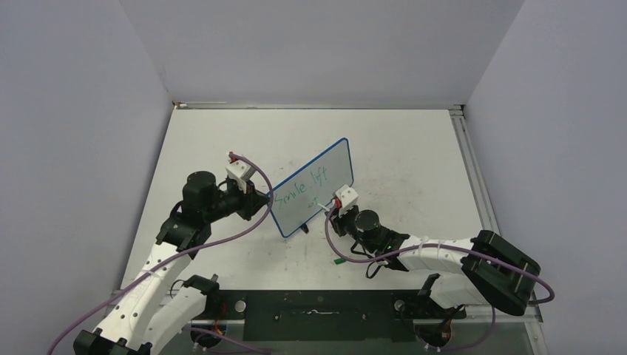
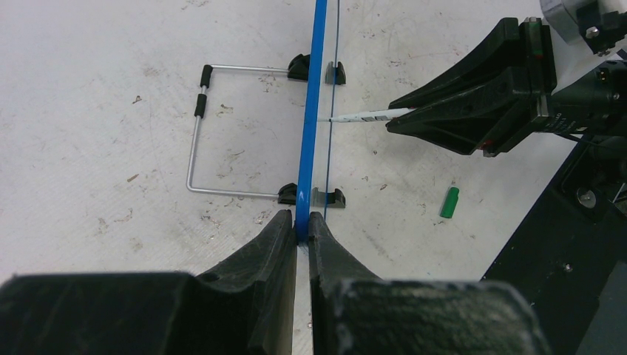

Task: Write a sentence on the whiteboard

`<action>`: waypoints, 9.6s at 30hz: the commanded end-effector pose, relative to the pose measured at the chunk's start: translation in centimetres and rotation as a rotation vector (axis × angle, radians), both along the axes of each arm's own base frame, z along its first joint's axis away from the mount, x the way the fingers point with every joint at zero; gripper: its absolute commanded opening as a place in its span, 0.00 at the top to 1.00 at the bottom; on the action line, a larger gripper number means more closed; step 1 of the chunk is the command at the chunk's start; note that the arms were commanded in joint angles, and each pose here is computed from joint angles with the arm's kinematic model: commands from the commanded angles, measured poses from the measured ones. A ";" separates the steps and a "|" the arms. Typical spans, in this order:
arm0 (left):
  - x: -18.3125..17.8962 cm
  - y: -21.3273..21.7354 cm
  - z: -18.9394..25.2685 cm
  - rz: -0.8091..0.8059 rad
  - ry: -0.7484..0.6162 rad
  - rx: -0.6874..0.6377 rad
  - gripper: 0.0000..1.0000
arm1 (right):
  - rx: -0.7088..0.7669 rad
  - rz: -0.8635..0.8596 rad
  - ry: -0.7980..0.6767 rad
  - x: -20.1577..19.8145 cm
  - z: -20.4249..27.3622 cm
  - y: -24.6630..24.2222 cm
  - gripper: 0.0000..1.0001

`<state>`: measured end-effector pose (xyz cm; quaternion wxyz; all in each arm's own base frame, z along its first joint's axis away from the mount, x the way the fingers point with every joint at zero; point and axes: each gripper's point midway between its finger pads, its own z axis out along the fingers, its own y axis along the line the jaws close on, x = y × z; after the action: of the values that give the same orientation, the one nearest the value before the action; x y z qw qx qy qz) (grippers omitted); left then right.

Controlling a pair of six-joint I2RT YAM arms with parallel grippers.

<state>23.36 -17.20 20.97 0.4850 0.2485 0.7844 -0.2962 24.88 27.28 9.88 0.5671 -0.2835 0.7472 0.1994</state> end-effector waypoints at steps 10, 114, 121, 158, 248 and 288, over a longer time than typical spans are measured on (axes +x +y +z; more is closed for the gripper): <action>-0.4 0.0 -0.2 -0.002 0.030 0.004 1.00 | 0.085 -0.083 -0.074 1.3 3.6 -0.2 0.95; -0.5 -0.1 -0.1 -0.006 0.032 0.000 1.00 | 0.092 -0.063 -0.091 2.0 4.0 1.0 0.95; -0.4 -0.1 -0.2 -0.006 0.033 0.000 1.00 | 0.095 -0.161 -0.094 2.9 4.1 -0.3 0.95; -0.5 -0.1 -0.1 -0.007 0.031 -0.001 1.00 | 0.057 -0.165 -0.055 3.3 2.6 -0.1 0.95; -0.5 -0.2 -0.2 -0.014 0.042 -0.004 1.00 | 0.117 -0.114 -0.074 3.3 3.8 -0.6 0.95; -0.5 -0.2 -0.2 -0.009 0.039 -0.005 1.00 | 0.086 -0.238 -0.070 4.5 3.1 -2.1 0.95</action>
<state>23.28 -17.37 21.05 0.4822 0.2437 0.7849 -0.3034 28.43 24.59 9.33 0.5808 -0.2137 0.7744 0.1319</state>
